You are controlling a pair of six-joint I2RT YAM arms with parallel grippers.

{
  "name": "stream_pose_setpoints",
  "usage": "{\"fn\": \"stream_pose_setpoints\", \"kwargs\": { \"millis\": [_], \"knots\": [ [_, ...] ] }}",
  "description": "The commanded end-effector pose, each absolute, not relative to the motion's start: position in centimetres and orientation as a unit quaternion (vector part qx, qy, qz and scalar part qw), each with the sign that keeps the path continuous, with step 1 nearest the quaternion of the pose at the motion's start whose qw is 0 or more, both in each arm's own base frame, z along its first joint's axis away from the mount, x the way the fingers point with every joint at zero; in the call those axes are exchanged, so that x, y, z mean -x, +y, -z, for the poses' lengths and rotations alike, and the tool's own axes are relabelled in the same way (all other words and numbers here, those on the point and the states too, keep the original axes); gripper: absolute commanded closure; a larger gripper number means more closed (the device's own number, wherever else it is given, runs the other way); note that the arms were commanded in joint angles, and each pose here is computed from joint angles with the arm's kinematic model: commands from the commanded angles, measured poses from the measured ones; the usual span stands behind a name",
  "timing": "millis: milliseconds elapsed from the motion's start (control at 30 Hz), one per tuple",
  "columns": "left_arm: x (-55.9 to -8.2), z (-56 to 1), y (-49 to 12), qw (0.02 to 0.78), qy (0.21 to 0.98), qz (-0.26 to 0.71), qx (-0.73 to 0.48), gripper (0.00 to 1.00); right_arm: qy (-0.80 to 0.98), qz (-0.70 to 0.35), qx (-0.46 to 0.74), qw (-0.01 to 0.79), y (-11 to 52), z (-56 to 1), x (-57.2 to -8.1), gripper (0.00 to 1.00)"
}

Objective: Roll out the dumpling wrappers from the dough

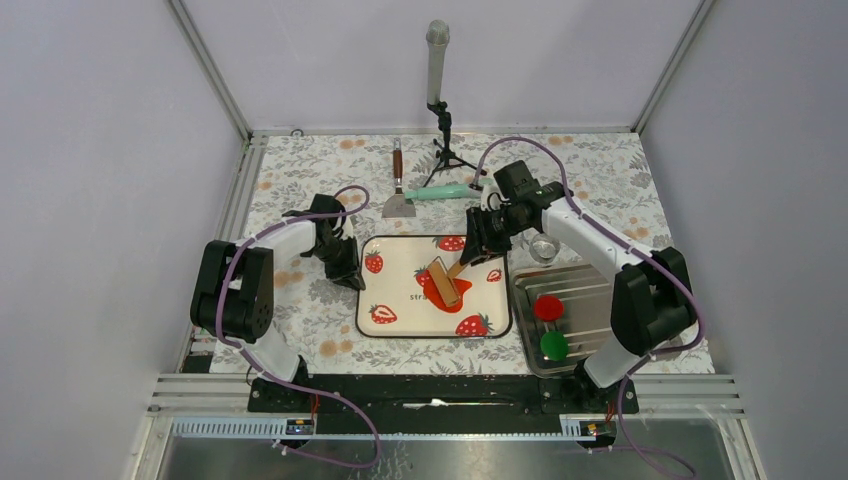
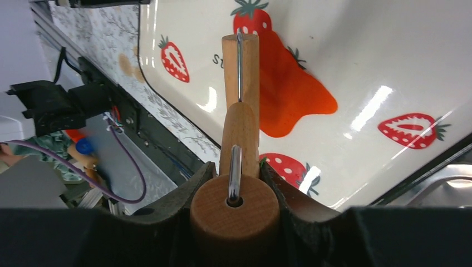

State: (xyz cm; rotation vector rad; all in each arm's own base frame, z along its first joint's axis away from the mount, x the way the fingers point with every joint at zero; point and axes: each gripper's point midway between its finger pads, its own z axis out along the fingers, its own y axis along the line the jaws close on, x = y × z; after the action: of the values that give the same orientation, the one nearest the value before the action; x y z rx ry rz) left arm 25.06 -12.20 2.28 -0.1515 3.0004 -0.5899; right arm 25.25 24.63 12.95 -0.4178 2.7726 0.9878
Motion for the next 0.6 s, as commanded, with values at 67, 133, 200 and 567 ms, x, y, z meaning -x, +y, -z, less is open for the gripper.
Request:
{"fn": "stream_pose_setpoints", "kwargs": {
  "millis": [67, 133, 200, 567],
  "knots": [
    [-25.4, -2.2, -12.2, 0.052, 0.978, 0.192, 0.055, 1.0, 0.921, -0.361, 0.12, 0.08, 25.9, -13.0, -26.0, 1.0],
    [-25.4, -2.2, -12.2, 0.052, 0.979, 0.192, 0.054, 1.0, 0.927, -0.347, 0.114, 0.085, 25.6, -12.2, -26.4, 1.0],
    [-25.3, -2.2, -12.1, 0.052, 0.978, 0.192, 0.055, 1.0, 0.937, -0.324, 0.1, 0.088, 25.1, -11.0, -26.9, 1.0],
    [-25.3, -2.4, -12.3, 0.059, 0.976, 0.199, 0.06, 1.0, 0.97, -0.218, 0.098, 0.049, 23.2, -5.2, -25.8, 1.0]
  ]
}}
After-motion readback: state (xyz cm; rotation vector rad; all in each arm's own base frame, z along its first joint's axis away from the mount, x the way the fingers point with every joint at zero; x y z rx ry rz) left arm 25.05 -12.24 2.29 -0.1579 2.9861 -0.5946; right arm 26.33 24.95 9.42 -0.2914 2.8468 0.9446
